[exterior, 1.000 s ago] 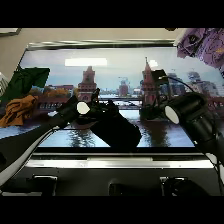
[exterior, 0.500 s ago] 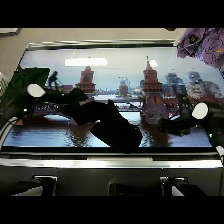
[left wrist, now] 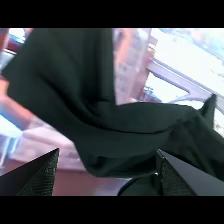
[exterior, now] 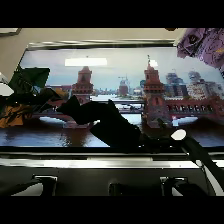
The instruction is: Fold the clothes and pants, and hang the long-sleeved shirts on hangers.
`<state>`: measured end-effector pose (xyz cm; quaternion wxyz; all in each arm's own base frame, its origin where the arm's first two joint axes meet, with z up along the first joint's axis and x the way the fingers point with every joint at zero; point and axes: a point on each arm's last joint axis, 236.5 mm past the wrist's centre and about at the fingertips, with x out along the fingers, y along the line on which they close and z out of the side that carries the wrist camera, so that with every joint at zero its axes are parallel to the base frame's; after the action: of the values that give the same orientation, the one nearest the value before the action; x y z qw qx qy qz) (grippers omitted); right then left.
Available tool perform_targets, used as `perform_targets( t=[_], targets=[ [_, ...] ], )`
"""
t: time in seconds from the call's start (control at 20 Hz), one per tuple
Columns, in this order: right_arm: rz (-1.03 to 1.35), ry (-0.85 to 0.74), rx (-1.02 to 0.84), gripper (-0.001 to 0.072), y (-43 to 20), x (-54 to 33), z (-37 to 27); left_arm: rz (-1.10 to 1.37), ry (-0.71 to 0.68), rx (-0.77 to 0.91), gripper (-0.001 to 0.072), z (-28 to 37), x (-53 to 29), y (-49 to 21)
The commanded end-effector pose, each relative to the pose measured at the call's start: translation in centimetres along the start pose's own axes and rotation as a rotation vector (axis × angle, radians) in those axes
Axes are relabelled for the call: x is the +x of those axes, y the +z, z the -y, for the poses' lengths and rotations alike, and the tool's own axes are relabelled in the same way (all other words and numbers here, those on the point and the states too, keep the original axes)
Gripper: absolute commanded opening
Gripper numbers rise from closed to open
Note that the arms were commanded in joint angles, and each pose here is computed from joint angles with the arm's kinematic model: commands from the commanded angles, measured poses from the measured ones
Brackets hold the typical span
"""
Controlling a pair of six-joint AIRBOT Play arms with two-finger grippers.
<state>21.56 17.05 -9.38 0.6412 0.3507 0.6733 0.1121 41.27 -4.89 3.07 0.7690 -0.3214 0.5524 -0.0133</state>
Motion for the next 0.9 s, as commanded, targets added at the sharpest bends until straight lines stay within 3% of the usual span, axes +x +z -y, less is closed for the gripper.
perform_targets(
  t=[0.0, 0.05, 0.1, 0.15, 0.2, 0.75, 0.8, 0.85],
  targets=[
    [0.003, -0.006, 0.04, 0.0533, -0.4, 2.9, 0.0, -0.002, 0.014, -0.008, 0.0717, -0.8, -0.3, 0.2],
    [0.002, -0.007, 0.046, 0.0455, -0.4, 3.3, 0.0, -0.014, 0.015, -0.011, 0.0717, -0.9, -0.3, -0.1],
    [0.015, -0.005, 0.049, 0.0323, -0.1, 3.3, 0.0, -0.04, 0.02, -0.014, 0.0715, -1.0, -0.4, -0.7],
    [0.023, -0.002, 0.044, 0.0143, 0.2, 3.2, -0.2, -0.05, 0.028, -0.021, 0.0714, -1.4, -0.2, -0.9],
    [0.024, 0.003, 0.023, 0.0049, 0.3, 3.1, -0.5, -0.057, 0.033, -0.022, 0.0714, -2.0, 0.1, -1.1],
    [0.037, 0.06, -0.108, 0.0029, 0.7, 0.1, -4.7, 0.013, -0.113, -0.193, 0.0714, -6.6, 8.7, -0.4],
    [0.039, 0.058, -0.117, 0.0029, 0.6, 0.0, -4.7, 0.02, -0.128, -0.212, 0.0706, -6.5, 9.3, -0.1],
    [0.043, 0.056, -0.126, 0.0029, 0.7, -0.2, -4.7, 0.023, -0.132, -0.235, 0.0635, -6.6, 9.9, 0.0]
  ],
)
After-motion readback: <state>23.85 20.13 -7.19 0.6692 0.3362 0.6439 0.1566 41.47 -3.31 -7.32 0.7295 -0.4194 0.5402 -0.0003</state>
